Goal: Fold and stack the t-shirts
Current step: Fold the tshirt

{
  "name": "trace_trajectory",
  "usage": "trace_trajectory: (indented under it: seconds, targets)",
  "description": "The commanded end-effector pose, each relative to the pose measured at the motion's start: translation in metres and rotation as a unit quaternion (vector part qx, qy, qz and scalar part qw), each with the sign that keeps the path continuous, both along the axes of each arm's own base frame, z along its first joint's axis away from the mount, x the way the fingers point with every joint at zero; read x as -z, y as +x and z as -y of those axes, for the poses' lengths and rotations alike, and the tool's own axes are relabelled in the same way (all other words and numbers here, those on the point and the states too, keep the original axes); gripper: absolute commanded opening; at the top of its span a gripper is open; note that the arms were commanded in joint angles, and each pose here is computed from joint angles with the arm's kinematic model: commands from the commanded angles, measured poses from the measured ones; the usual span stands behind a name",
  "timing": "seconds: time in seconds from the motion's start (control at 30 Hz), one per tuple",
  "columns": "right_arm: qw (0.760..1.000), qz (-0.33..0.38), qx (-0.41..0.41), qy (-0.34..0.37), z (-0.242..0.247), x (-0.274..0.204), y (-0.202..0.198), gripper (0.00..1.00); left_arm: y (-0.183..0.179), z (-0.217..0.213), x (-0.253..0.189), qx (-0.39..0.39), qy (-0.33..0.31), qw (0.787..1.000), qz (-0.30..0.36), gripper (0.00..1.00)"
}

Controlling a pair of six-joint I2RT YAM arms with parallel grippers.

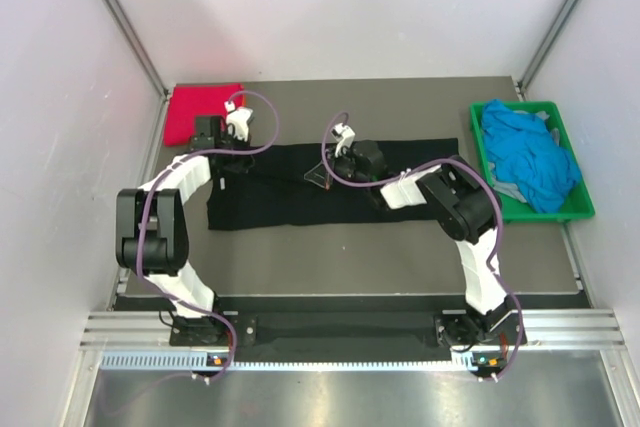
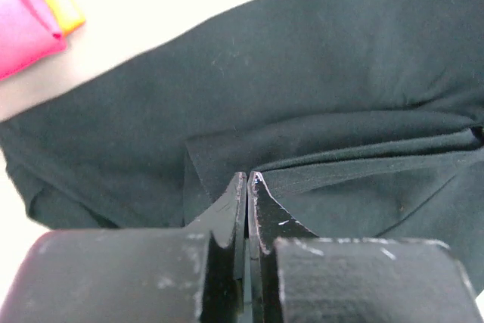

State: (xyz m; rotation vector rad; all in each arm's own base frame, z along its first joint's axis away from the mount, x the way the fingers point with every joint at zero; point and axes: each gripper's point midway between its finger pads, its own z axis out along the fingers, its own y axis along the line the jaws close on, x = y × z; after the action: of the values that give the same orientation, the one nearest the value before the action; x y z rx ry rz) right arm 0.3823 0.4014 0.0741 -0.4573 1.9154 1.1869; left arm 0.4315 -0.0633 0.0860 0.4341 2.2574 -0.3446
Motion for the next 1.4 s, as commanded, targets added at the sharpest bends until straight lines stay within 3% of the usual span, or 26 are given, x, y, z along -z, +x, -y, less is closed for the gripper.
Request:
trace_trajectory:
  seconds: [0.0,0.17,0.37,0.4,0.47,0.6,0.73,0.93,1.03,1.37]
  targets:
    - [0.999,0.045,-0.021,0.021,-0.01,-0.036,-0.01,0.0,-0.01,-0.008,-0.012,-0.011,0.018,1.0,0.007,0.0]
    - [0.999,0.033,-0.032,0.008,-0.016,-0.025,-0.023,0.01,-0.028,-0.007,0.001,-0.025,0.021,0.999,-0.012,0.0]
    - [0.999,0.017,-0.04,0.005,-0.014,-0.022,-0.035,0.1,-0.04,-0.016,0.014,-0.059,0.041,0.997,-0.028,0.0]
    - [0.999,0.015,-0.041,0.005,-0.013,-0.024,-0.037,0.18,-0.04,-0.018,0.011,-0.07,0.043,0.996,-0.022,0.07]
    - [0.999,0.011,-0.043,0.006,-0.012,-0.025,-0.041,0.24,-0.038,-0.021,0.005,-0.086,0.044,0.995,-0.013,0.15]
    - [0.999,0.011,-0.043,0.015,-0.013,-0.041,-0.046,0.33,-0.033,-0.029,-0.016,-0.117,0.054,0.992,0.014,0.2]
    - [0.999,0.002,-0.029,0.012,-0.013,-0.043,-0.043,0.34,-0.026,-0.029,-0.036,-0.132,0.042,0.99,0.032,0.27]
    - [0.999,-0.026,-0.023,0.014,-0.022,-0.031,-0.037,0.22,-0.026,0.002,-0.03,-0.091,-0.031,0.995,0.028,0.24]
    - [0.999,-0.035,-0.018,0.007,-0.027,-0.024,-0.036,0.21,-0.027,0.008,-0.02,-0.102,-0.054,0.993,0.015,0.25]
    - [0.993,-0.081,0.067,-0.047,-0.007,0.032,-0.012,0.21,-0.005,-0.009,0.036,-0.153,-0.014,0.988,-0.034,0.21]
